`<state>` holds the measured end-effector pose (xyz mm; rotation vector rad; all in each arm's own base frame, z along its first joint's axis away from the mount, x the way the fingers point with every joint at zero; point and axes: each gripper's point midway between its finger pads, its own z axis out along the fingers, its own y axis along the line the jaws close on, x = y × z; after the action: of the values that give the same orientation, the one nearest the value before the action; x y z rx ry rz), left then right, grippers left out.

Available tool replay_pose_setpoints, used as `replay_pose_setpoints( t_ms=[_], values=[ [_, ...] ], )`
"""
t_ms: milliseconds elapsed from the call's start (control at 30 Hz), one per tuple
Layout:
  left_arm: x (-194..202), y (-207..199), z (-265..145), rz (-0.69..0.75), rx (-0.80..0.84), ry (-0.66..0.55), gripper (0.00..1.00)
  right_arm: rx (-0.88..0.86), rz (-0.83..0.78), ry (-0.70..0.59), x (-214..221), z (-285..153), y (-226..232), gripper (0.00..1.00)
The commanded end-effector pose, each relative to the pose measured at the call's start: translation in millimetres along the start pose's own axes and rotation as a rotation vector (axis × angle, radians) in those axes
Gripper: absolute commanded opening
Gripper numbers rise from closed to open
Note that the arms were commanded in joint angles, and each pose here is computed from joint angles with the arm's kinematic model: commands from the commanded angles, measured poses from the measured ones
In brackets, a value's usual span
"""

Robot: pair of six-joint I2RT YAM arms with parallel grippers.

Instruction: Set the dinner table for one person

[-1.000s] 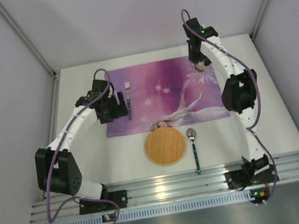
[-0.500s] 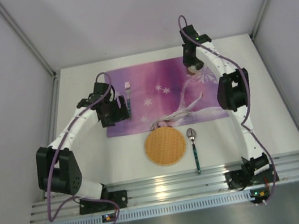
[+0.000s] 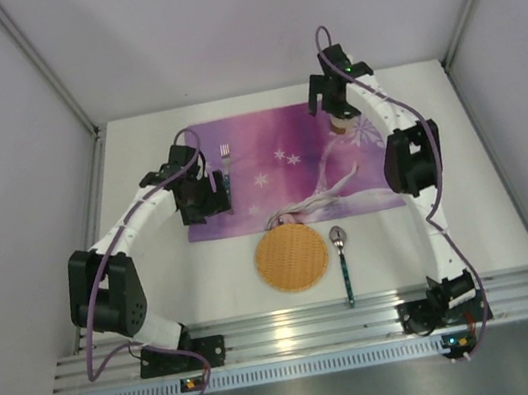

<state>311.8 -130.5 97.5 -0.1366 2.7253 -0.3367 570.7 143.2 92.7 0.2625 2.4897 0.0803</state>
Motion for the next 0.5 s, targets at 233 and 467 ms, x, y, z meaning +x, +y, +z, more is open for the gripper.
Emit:
replay_pose_setpoints(
  t_ms=[233, 467],
  values=[
    [-9, -12, -14, 0.006, 0.032, -0.033, 0.81, -0.178, 0.072, -0.344, -91, -206, 1, 1.0],
    [-7, -15, -20, -0.011, 0.027, -0.045, 0.81, -0.139, -0.052, -0.057, 82, -211, -32, 0.99]
  ],
)
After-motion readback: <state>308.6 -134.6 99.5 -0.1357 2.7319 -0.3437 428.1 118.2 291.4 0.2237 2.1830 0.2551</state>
